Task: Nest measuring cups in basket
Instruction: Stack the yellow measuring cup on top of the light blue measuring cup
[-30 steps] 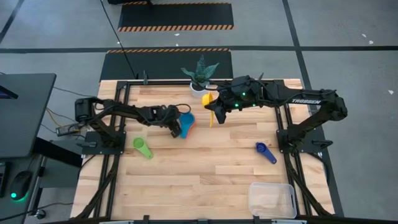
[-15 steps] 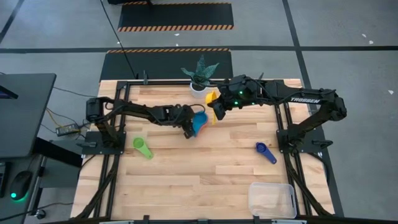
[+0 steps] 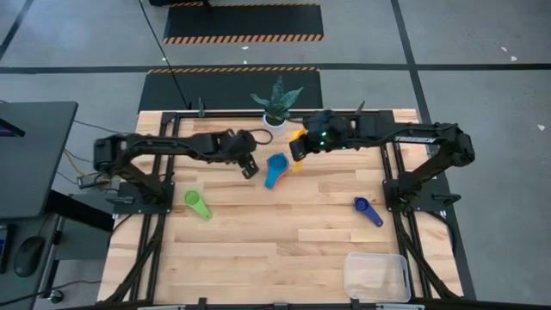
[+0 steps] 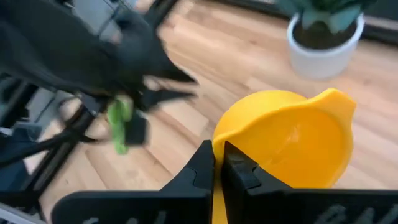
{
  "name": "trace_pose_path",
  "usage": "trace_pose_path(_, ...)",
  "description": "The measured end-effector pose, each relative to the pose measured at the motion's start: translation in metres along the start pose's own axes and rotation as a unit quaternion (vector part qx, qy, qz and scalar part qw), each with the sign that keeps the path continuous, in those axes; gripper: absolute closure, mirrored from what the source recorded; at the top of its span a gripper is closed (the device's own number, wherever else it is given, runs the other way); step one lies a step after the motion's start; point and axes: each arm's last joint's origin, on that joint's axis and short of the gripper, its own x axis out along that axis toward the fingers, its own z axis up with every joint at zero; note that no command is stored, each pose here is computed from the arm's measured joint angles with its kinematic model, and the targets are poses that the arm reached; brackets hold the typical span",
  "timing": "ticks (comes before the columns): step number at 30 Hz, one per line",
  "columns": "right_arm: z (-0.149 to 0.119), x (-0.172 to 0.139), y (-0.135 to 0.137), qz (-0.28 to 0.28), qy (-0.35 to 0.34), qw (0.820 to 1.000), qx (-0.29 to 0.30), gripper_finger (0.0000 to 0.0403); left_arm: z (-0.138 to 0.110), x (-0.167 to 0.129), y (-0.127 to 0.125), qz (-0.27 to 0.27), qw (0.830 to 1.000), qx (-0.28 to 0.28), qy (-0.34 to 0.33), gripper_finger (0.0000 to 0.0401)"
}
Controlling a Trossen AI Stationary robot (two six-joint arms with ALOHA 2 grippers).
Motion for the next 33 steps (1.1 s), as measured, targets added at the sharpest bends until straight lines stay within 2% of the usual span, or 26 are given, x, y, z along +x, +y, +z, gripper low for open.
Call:
trace_pose_path(7,-0.012,0.048,0.006,-0.008,0.035,0.998,0.049,0.0391,-0.008,-0.062,0.013,-0.016,1.0,-0.013,-0.022,0.031)
trace_pose_path(15,-0.017,0.085,0.007,-0.016,0.029,0.993,0.113,0.0391,-0.025,-0.106,0.029,-0.021,0.999,-0.014,-0.024,0.031)
trace_pose_path(23,-0.021,0.117,-0.006,-0.048,0.049,0.991,0.118,0.0391,-0.029,-0.12,0.036,-0.025,0.999,-0.023,-0.04,0.031)
trace_pose_path(25,-0.019,0.124,-0.007,-0.041,0.044,0.991,0.12,0.0391,-0.029,-0.12,0.036,-0.024,0.999,-0.02,-0.04,0.031)
trace_pose_path(33,-0.023,0.147,-0.019,-0.064,0.064,0.984,0.154,0.0391,-0.029,-0.119,0.039,-0.019,0.999,0.018,-0.037,0.031)
